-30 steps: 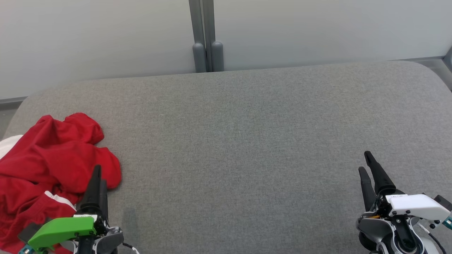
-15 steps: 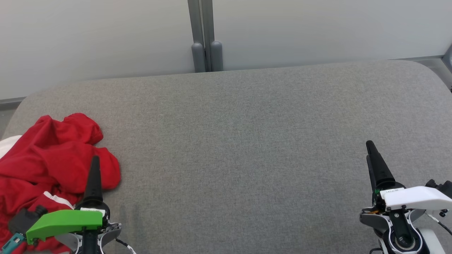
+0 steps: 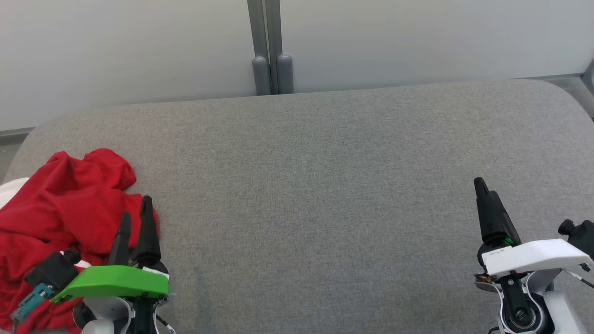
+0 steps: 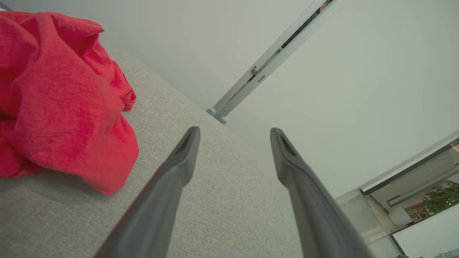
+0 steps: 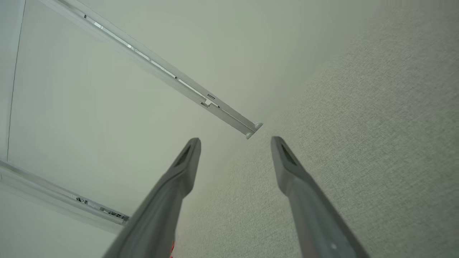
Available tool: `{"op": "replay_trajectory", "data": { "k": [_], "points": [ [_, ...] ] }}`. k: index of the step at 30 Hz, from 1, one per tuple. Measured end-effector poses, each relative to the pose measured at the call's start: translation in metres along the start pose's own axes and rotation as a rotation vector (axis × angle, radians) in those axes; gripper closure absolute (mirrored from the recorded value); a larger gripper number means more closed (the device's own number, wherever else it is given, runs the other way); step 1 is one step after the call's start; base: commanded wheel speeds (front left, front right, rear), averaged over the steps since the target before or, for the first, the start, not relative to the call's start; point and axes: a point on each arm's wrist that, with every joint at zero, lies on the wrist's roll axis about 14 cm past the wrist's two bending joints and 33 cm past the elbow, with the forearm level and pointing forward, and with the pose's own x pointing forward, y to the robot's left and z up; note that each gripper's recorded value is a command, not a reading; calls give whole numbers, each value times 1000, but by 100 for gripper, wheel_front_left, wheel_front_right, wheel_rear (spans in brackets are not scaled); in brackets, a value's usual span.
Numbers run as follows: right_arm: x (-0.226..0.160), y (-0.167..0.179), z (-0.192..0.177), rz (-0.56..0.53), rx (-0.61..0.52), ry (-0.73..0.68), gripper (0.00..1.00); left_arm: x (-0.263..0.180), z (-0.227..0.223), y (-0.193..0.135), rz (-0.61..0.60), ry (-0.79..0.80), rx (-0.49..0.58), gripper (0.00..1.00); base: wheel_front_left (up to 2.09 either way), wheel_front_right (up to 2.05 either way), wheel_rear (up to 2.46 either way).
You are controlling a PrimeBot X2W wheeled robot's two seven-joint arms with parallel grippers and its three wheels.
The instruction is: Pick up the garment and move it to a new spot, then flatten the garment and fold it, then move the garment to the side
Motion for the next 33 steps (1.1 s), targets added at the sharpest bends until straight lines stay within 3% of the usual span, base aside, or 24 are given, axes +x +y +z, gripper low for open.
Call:
{"op": "replay_trajectory", "data": {
  "k": [11, 33],
  "points": [
    [-3, -2, -6, 12, -235, 25, 0, -2, -10, -1, -10, 24, 190, 0, 0, 0, 0],
    [-1, 15, -7, 106, -532, 20, 0, -2, -8, -14, -62, -14, 433, 0, 0, 0, 0]
  ]
}}
